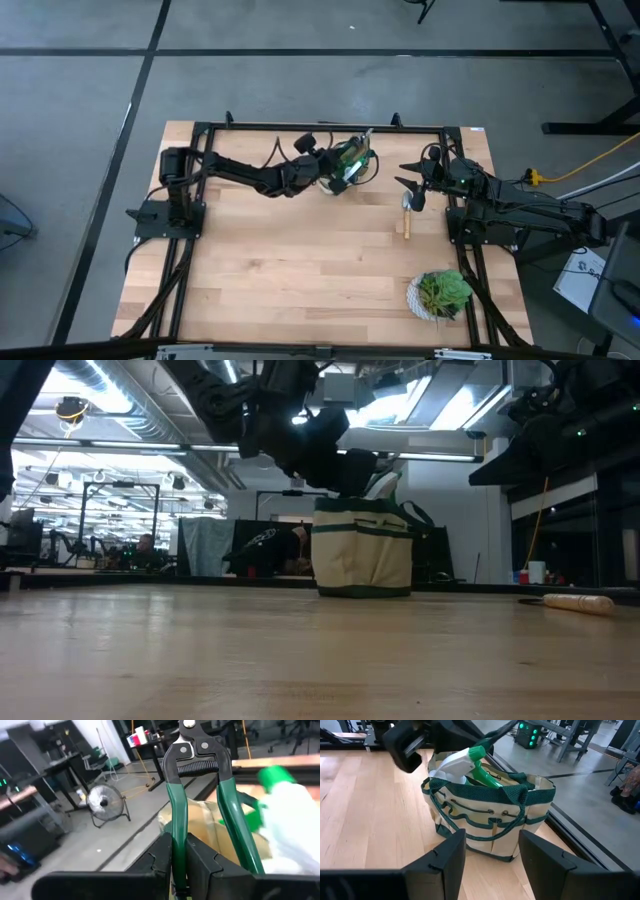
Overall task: Pick & Place Garden tools in Gardening bag
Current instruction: Put the fruit pruner into the green gardening bag
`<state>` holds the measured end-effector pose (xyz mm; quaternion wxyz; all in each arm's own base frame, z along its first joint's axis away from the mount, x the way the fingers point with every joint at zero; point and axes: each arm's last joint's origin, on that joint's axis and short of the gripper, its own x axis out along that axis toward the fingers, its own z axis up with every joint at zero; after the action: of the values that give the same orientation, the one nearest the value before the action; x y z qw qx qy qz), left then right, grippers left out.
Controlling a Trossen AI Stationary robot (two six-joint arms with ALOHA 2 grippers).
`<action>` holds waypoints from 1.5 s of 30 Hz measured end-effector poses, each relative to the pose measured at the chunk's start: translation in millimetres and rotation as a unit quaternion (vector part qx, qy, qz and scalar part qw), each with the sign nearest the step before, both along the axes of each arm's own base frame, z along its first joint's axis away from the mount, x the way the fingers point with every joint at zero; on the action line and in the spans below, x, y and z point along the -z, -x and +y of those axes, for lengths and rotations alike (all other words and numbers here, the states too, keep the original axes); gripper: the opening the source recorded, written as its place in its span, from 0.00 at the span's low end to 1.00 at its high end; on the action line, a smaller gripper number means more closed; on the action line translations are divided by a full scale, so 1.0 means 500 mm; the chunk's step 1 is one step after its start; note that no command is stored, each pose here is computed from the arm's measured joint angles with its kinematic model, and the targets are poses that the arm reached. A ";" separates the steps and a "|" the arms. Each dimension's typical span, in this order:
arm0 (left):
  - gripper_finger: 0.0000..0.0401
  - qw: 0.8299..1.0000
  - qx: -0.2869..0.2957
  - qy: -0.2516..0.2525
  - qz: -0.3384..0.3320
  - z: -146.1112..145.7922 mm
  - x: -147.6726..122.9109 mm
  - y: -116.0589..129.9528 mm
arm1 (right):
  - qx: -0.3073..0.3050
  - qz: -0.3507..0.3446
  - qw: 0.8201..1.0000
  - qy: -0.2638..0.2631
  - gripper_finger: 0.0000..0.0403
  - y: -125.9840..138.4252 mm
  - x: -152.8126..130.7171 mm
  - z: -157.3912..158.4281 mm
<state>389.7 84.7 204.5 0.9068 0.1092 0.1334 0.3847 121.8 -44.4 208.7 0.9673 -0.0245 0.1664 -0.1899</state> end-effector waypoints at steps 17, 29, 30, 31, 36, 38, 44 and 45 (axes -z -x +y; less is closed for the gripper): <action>0.24 1.000 -0.026 -0.006 -0.005 -0.033 -0.002 -0.003 | 0.000 0.000 1.000 0.000 0.46 0.000 0.000 0.000; 0.38 1.000 -0.011 0.012 -0.024 -0.054 -0.002 -0.007 | 0.000 0.000 1.000 0.000 0.46 0.000 0.000 0.000; 0.38 1.000 -0.008 0.015 -0.027 -0.057 -0.002 -0.007 | 0.000 0.000 1.000 0.000 0.46 0.000 0.000 0.000; 0.39 0.999 -0.001 0.017 -0.028 -0.061 -0.002 -0.008 | 0.000 0.000 1.000 0.000 0.46 0.000 0.000 0.000; 0.41 0.999 0.013 0.027 -0.018 -0.070 -0.013 -0.002 | 0.000 0.000 1.000 0.000 0.46 0.000 0.000 0.000; 0.41 0.999 -0.020 0.034 -0.006 -0.057 -0.023 0.012 | 0.000 0.000 1.000 0.000 0.46 0.000 0.000 0.000; 0.34 0.995 -0.011 0.101 0.000 0.000 -0.050 0.045 | 0.000 0.000 1.000 0.000 0.46 0.000 0.000 0.000; 0.32 0.993 -0.009 0.117 0.010 0.009 -0.044 0.047 | 0.000 0.000 1.000 0.000 0.46 0.000 0.000 0.000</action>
<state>366.3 89.0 226.7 0.9086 0.0048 0.1874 0.3733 121.8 -44.4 208.8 0.9674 -0.0245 0.1662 -0.1896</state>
